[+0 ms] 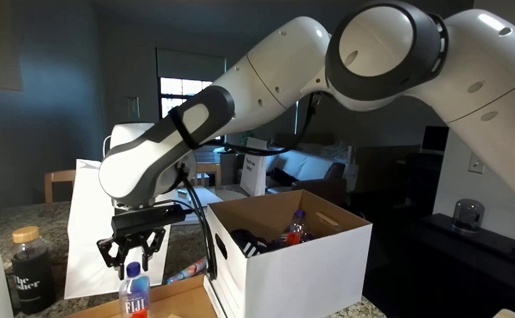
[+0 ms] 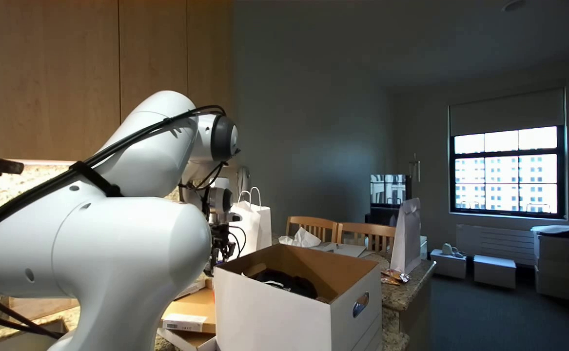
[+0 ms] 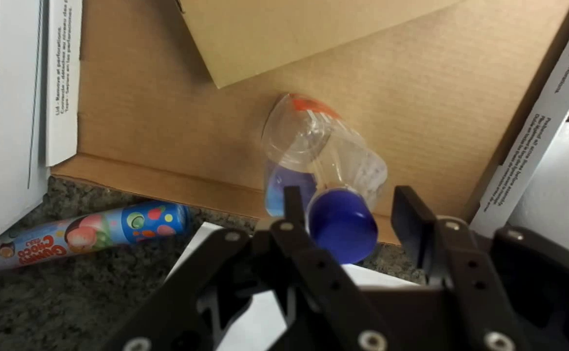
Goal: Put the water bottle and the cardboard box into the bigger box
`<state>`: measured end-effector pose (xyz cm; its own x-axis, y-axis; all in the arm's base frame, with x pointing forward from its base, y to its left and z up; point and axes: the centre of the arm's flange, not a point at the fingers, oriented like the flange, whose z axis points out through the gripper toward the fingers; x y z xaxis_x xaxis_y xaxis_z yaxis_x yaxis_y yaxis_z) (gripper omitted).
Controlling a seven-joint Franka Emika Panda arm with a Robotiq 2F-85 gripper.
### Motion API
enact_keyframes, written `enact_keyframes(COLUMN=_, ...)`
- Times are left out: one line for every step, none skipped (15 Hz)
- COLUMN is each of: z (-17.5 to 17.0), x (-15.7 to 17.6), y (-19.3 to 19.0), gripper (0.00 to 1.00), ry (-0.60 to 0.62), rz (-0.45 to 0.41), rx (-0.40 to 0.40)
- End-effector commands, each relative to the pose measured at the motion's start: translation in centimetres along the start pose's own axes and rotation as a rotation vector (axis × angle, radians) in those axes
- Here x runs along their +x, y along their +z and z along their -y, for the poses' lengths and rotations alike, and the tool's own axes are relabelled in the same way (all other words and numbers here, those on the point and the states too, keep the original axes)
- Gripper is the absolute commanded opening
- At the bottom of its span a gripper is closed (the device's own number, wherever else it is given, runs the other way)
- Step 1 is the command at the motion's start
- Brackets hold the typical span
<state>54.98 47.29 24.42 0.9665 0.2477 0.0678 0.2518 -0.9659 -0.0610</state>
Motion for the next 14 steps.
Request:
enact_keyframes(z=-0.2, x=0.0, y=-0.7, gripper=0.20, ry=0.000, rz=0.009, rx=-0.031)
enact_keyframes(z=-0.3, x=0.1, y=-0.6, gripper=0.15, ry=-0.001, rz=0.014, rx=-0.031)
enact_keyframes(z=-0.4, x=0.1, y=-0.5, gripper=0.09, ry=-0.002, rz=0.025, rx=-0.033)
enact_keyframes(z=-0.5, x=0.1, y=-0.5, gripper=0.14, ry=-0.002, rz=0.030, rx=-0.035)
enact_keyframes(z=-0.6, x=0.2, y=-0.5, gripper=0.14, ry=-0.004, rz=0.036, rx=-0.035)
enact_keyframes(z=-0.6, x=0.2, y=-0.6, gripper=0.14, ry=-0.004, rz=0.039, rx=-0.037)
enact_keyframes(z=-0.5, x=0.0, y=-0.8, gripper=0.14, ry=-0.009, rz=0.041, rx=-0.040)
enact_keyframes(z=-0.4, x=-0.2, y=-1.0, gripper=0.14, ry=-0.014, rz=0.042, rx=-0.042)
enact_keyframes(z=-0.1, x=-0.6, y=-1.5, gripper=0.14, ry=-0.028, rz=0.046, rx=-0.047)
enact_keyframes(z=0.1, x=-1.0, y=-2.0, gripper=0.14, ry=-0.044, rz=0.051, rx=-0.053)
enact_keyframes(z=0.5, x=-1.4, y=-2.5, gripper=0.15, ry=-0.061, rz=0.063, rx=-0.062)
enact_keyframes(z=1.0, x=-1.7, y=-2.8, gripper=0.15, ry=-0.073, rz=0.074, rx=-0.077)
enact_keyframes(z=1.5, x=-2.2, y=-3.2, gripper=0.15, ry=-0.086, rz=0.085, rx=-0.092)
enact_keyframes(z=2.1, x=-2.6, y=-3.7, gripper=0.15, ry=-0.097, rz=0.088, rx=-0.105)
